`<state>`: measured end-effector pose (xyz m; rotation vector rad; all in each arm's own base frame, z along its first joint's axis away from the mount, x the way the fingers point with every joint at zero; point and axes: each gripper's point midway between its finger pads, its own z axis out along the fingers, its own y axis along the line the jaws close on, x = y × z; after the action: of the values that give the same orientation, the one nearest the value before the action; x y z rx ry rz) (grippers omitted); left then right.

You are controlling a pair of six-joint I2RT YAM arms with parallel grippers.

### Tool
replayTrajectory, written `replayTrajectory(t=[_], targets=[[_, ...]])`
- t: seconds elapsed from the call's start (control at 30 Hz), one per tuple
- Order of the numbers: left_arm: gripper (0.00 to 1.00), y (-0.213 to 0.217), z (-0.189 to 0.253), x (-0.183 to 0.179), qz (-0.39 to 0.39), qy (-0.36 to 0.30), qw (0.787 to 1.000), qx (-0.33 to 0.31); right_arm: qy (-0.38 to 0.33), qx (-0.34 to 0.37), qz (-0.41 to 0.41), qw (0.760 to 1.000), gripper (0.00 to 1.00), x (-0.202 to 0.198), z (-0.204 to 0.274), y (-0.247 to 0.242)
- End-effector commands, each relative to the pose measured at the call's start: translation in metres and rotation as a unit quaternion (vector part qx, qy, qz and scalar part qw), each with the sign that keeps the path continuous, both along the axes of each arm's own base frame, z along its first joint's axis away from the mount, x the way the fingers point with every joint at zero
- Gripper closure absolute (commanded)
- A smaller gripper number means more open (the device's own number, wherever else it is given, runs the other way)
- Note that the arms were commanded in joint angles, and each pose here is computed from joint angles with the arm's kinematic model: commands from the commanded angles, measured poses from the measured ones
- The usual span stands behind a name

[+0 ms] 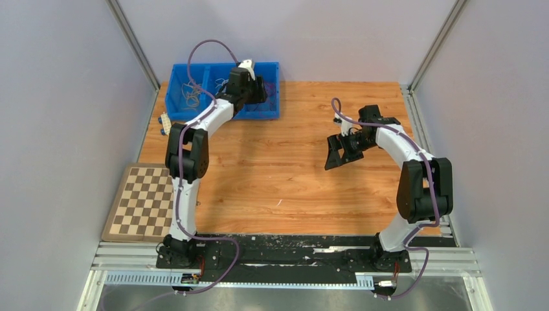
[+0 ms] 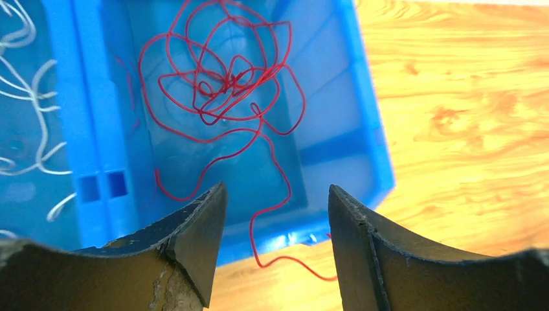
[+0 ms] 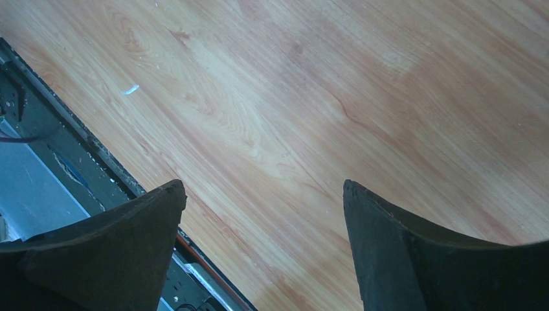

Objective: Untangle the cables

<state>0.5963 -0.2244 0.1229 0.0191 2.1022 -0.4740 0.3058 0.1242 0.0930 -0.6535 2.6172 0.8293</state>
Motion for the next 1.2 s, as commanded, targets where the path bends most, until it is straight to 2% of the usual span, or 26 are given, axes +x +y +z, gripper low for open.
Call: replayTrajectory(t=[0.0,0.03,0.13,0.17,0.2,0.23,0.37,0.4,0.53,0.7,0.8,0.83,0.9,1.03,1.17], targets=[[0.33,0.007,0.089,-0.021,-0.013,-0.062,0.998,0.002,-0.043,0.029,0.011,0.999,0.10,0.014,0.026,0.008],[0.33,0.008,0.100,-0.028,-0.021,-0.071,0.997,0.007,-0.045,0.032,0.012,0.998,0.10,0.013,0.028,0.009],[0.35,0.005,0.090,-0.045,-0.068,-0.053,0.996,0.037,-0.050,0.039,0.014,0.998,0.11,0.012,0.032,0.011],[0.34,0.003,0.077,-0.056,-0.111,-0.033,0.991,0.064,-0.051,0.040,0.015,0.998,0.11,0.011,0.033,0.011],[0.34,0.002,0.080,-0.057,-0.142,-0.044,0.984,0.093,-0.052,0.041,0.015,0.998,0.11,0.011,0.033,0.011],[0.33,0.001,0.066,-0.068,-0.170,-0.016,0.980,0.103,-0.053,0.041,0.016,0.998,0.11,0.010,0.034,0.011],[0.29,0.007,0.052,-0.082,-0.252,-0.036,0.949,0.185,-0.060,0.045,0.017,0.997,0.10,0.008,0.038,0.012],[0.29,0.011,0.040,-0.086,-0.272,-0.040,0.938,0.211,-0.060,0.045,0.016,0.997,0.10,0.008,0.039,0.012],[0.29,0.012,0.035,-0.086,-0.331,-0.109,0.897,0.272,-0.054,0.046,0.016,0.997,0.10,0.007,0.036,0.012],[0.29,-0.001,0.023,-0.080,-0.397,-0.182,0.843,0.315,-0.045,0.046,0.013,0.998,0.10,0.009,0.032,0.013],[0.27,-0.006,0.013,-0.072,-0.421,-0.227,0.800,0.362,-0.041,0.046,0.013,0.998,0.10,0.011,0.030,0.013],[0.27,-0.006,0.006,-0.072,-0.427,-0.229,0.792,0.373,-0.040,0.044,0.012,0.998,0.10,0.011,0.030,0.012],[0.28,-0.009,-0.003,-0.068,-0.444,-0.252,0.759,0.404,-0.039,0.041,0.011,0.998,0.10,0.013,0.029,0.012],[0.30,-0.012,-0.016,-0.058,-0.457,-0.281,0.726,0.431,-0.033,0.035,0.010,0.999,0.10,0.013,0.025,0.010],[0.31,-0.015,-0.026,-0.047,-0.461,-0.291,0.710,0.445,-0.029,0.030,0.009,0.999,0.10,0.014,0.022,0.009]])
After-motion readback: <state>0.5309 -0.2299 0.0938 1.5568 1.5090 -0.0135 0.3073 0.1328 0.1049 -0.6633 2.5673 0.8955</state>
